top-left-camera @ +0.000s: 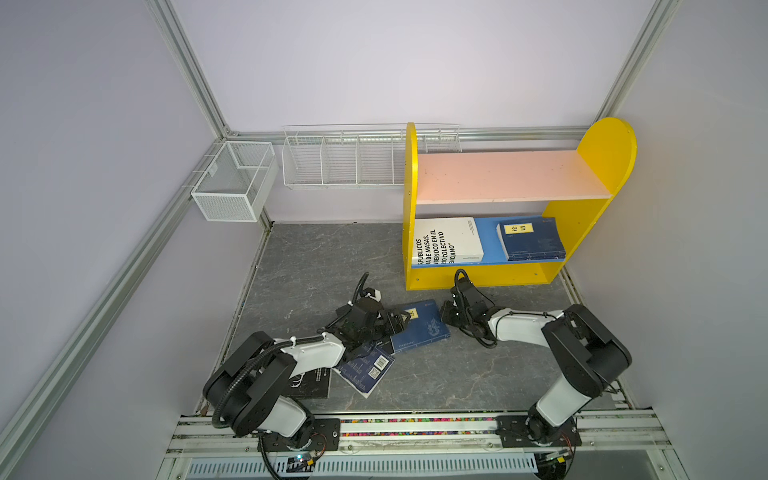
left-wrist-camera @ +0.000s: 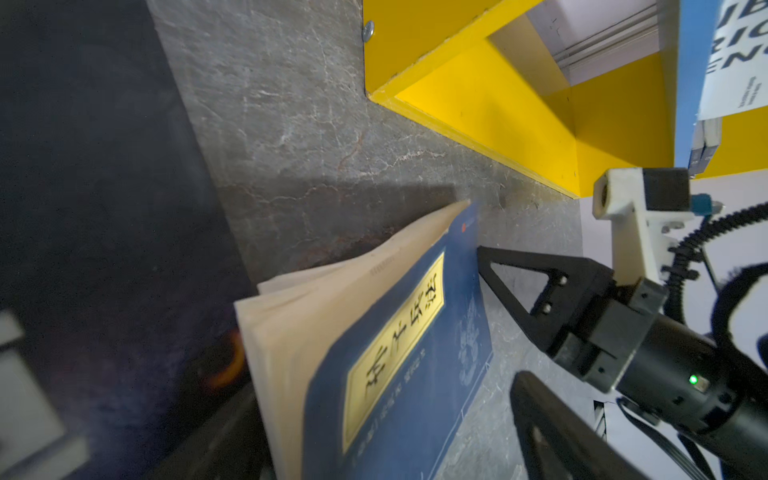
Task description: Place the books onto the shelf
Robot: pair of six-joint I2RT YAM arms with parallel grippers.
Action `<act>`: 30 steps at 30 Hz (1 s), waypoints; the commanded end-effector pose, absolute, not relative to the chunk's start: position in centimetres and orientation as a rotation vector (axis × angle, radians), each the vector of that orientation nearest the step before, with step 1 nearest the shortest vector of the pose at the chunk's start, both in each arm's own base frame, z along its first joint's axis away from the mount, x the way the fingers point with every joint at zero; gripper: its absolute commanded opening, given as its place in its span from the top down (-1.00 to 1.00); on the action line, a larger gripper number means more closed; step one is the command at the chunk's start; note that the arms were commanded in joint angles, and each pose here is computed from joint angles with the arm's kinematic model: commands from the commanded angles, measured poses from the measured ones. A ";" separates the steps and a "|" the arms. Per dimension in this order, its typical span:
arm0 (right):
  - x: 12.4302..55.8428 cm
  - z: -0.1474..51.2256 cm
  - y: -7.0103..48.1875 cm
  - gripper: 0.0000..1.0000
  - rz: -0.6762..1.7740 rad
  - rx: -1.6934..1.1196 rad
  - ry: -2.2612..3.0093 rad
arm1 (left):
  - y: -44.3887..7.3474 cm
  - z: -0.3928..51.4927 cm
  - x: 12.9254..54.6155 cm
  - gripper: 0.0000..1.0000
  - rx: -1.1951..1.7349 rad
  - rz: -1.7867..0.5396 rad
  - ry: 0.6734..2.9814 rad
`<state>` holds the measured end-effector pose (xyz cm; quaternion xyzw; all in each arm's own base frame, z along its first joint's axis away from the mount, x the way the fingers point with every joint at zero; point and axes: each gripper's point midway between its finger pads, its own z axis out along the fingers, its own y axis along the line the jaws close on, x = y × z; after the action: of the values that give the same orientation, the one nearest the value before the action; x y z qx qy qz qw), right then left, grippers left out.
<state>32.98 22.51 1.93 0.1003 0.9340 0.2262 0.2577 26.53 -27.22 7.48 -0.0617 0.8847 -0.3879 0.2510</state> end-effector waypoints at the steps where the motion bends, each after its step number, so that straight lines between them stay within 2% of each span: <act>1: 27.4 -3.9 21.3 0.69 0.505 0.281 2.804 | -27.9 10.8 26.0 -0.65 -0.125 -1.138 2.343; 9: 27.5 -3.6 21.8 0.69 0.518 0.275 2.805 | -27.3 14.8 25.9 -0.50 -0.101 -1.166 2.245; 12: 27.5 -3.5 21.9 0.69 0.520 0.272 2.805 | -27.7 14.7 25.9 -0.35 -0.107 -1.187 2.251; 16: 27.5 -3.4 21.9 0.69 0.516 0.271 2.803 | -27.5 13.7 26.2 -0.12 -0.139 -1.149 2.287; 22: 27.5 -2.9 21.8 0.64 0.515 0.281 2.803 | -26.5 13.5 26.4 0.39 -0.174 -1.081 2.293; 24: 28.0 -1.7 22.1 0.53 0.546 0.271 2.773 | -26.4 13.6 26.4 0.59 -0.174 -1.073 2.293; 25: 28.3 -0.6 22.2 0.40 0.563 0.266 2.749 | -26.3 13.8 26.4 0.72 -0.174 -1.072 2.290; 28: 29.3 3.4 22.5 -0.18 0.627 0.221 2.656 | -26.3 14.5 26.4 1.00 -0.171 -1.082 2.277; 30: 29.8 6.7 22.5 -0.42 0.662 0.188 2.584 | -26.3 15.5 26.3 1.00 -0.160 -1.099 2.259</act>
<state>30.99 23.42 4.39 0.0849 0.9378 0.2453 0.2307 25.65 -25.78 12.16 -0.0655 0.8730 -0.3936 0.2806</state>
